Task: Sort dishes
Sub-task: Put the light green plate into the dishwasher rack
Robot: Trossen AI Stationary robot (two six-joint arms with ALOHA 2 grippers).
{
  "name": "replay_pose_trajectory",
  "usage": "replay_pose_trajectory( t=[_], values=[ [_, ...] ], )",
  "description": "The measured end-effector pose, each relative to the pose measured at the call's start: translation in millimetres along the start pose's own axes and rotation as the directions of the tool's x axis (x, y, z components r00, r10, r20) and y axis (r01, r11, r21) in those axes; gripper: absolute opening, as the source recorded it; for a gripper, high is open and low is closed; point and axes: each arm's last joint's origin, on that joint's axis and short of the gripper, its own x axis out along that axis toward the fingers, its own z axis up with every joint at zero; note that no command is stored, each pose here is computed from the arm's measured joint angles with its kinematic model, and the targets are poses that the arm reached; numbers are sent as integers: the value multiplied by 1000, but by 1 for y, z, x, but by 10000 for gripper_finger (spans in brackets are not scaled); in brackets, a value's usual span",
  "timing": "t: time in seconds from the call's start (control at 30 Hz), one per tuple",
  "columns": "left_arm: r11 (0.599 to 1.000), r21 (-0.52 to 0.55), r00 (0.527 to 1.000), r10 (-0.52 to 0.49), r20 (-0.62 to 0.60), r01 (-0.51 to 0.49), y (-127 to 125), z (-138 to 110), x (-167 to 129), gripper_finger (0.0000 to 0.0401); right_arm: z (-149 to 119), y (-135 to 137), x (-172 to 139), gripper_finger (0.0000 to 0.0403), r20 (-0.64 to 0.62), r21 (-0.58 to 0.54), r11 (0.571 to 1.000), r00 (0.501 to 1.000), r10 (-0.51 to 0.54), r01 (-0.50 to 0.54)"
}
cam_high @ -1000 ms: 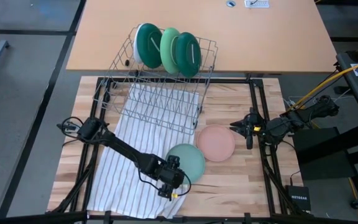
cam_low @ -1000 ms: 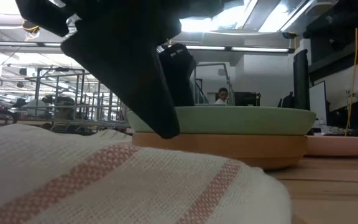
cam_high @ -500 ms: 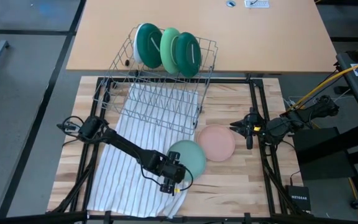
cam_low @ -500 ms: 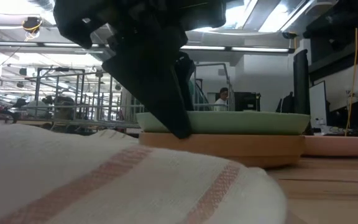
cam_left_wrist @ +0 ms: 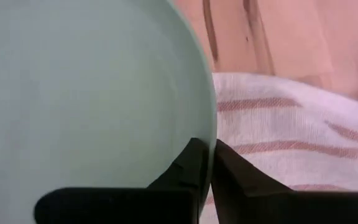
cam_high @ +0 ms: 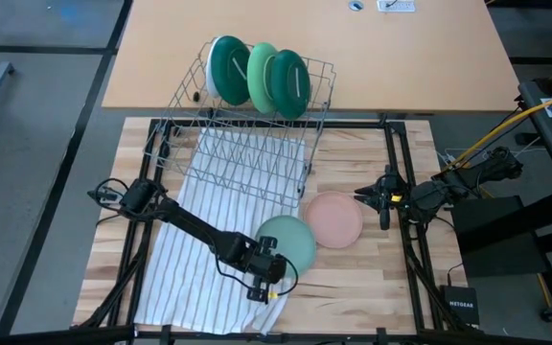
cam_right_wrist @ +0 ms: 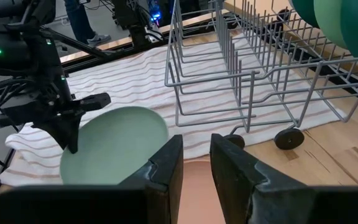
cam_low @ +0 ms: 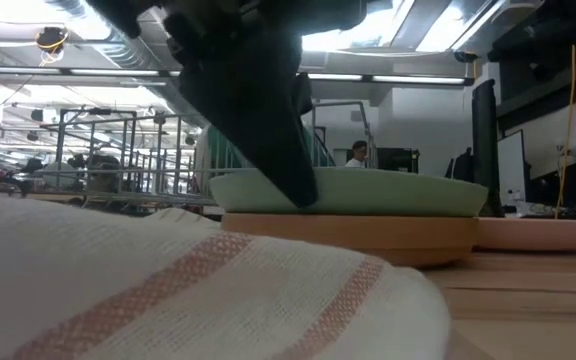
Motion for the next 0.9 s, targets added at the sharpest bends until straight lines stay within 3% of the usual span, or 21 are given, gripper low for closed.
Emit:
replay_pose_trajectory(
  t=[0.47, 0.63, 0.9],
  values=[
    [988, -91, 975, -106, 193, 125, -4, 23, -18, 3, -1, 0, 0, 85, -6, -4, 1000, 1000, -3, 3],
    [970, -120, 940, -169, 298, 213, -5, 35, -41, 2, -1, 0, 0, 85, -8, -6, 1000, 1000, -4, 4],
    [941, -114, 839, -223, 496, 317, -3, 55, -95, 1, -1, -1, 0, 85, -13, -9, 1000, 1000, -6, 6]
  ],
)
